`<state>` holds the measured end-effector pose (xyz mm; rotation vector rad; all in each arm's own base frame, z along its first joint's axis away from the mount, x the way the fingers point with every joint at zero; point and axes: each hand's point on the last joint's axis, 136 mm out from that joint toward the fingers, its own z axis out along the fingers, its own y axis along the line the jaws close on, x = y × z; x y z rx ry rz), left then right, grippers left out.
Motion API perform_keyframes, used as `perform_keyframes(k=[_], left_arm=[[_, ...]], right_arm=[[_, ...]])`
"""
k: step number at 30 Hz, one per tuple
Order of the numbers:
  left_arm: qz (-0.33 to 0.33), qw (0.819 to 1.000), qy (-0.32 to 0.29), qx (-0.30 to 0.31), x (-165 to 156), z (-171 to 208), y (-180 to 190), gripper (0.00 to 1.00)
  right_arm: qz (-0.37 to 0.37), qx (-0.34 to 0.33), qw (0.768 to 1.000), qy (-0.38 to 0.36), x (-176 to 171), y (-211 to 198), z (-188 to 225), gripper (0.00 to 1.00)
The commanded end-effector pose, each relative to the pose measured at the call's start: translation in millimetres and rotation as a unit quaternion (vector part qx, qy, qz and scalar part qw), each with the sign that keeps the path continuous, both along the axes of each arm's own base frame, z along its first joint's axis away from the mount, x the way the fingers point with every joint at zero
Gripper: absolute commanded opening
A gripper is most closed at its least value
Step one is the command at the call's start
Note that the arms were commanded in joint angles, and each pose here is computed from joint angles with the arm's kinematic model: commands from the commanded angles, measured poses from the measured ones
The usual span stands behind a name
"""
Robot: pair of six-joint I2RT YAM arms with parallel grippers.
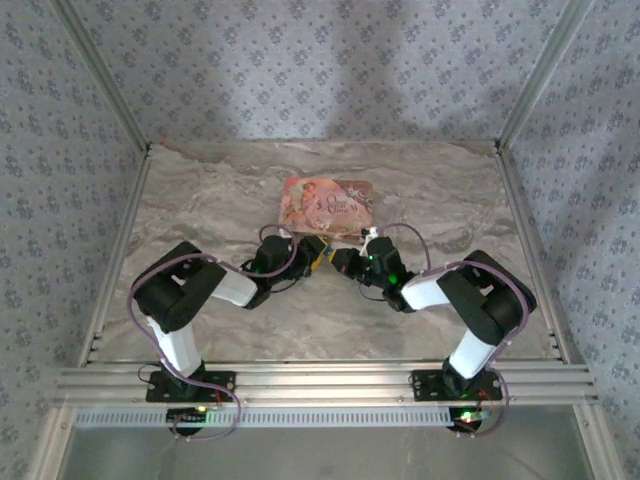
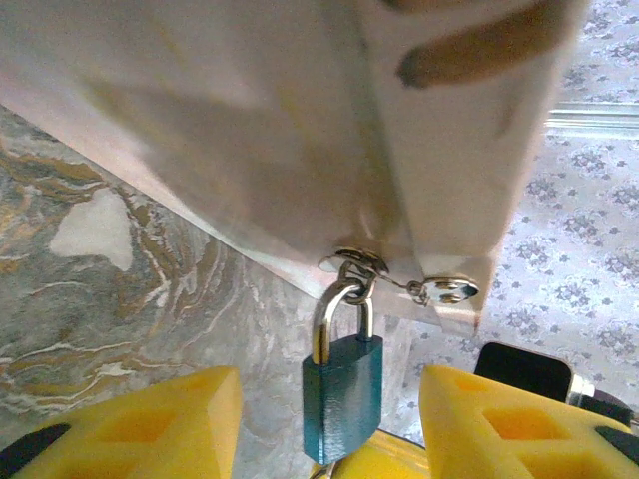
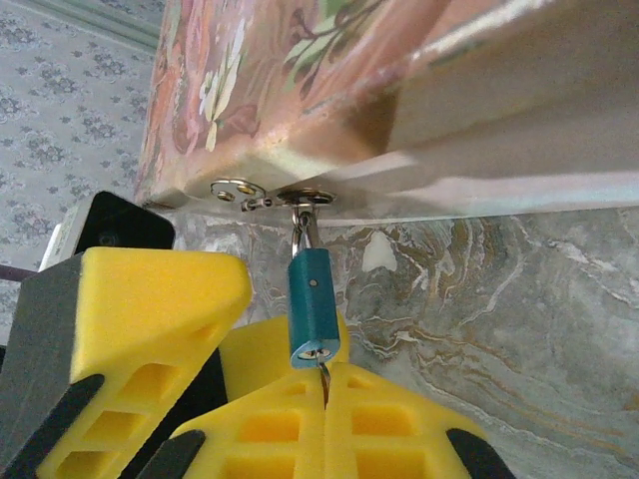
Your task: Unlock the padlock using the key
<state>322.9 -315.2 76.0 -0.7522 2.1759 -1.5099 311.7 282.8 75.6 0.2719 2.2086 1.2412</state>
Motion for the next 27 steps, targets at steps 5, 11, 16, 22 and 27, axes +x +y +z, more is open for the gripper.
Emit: perform_keyframes(k=[5, 11, 16, 22, 27], left_arm=[[-0.001, 1.000, -0.006, -0.027, 6.1, 5.6, -13.7, 0.40], [0.004, 1.000, -0.003, -0.031, 6.4, 4.8, -17.0, 0.24], [0.010, 1.000, 0.000, -0.026, 5.6, 2.9, -14.2, 0.10], [0.011, 1.000, -0.003, -0.023, 4.9, 8.1, -12.4, 0.03], [0.007, 1.000, 0.006, -0.018, 2.0, 15.7, -12.2, 0.03]], right_arm=[[-0.010, 0.017, 1.000, -0.010, 10.8, 7.2, 10.9, 0.00], [-0.010, 0.019, 1.000, -0.010, 10.8, 7.5, 11.2, 0.00], [-0.008, 0.022, 1.000, -0.014, 10.3, 5.7, 14.4, 0.01], [-0.011, 0.000, 1.000, -0.026, 5.8, -8.8, 14.6, 0.26], [-0.008, -0.061, 0.997, -0.054, -0.2, -35.4, 16.2, 0.40]])
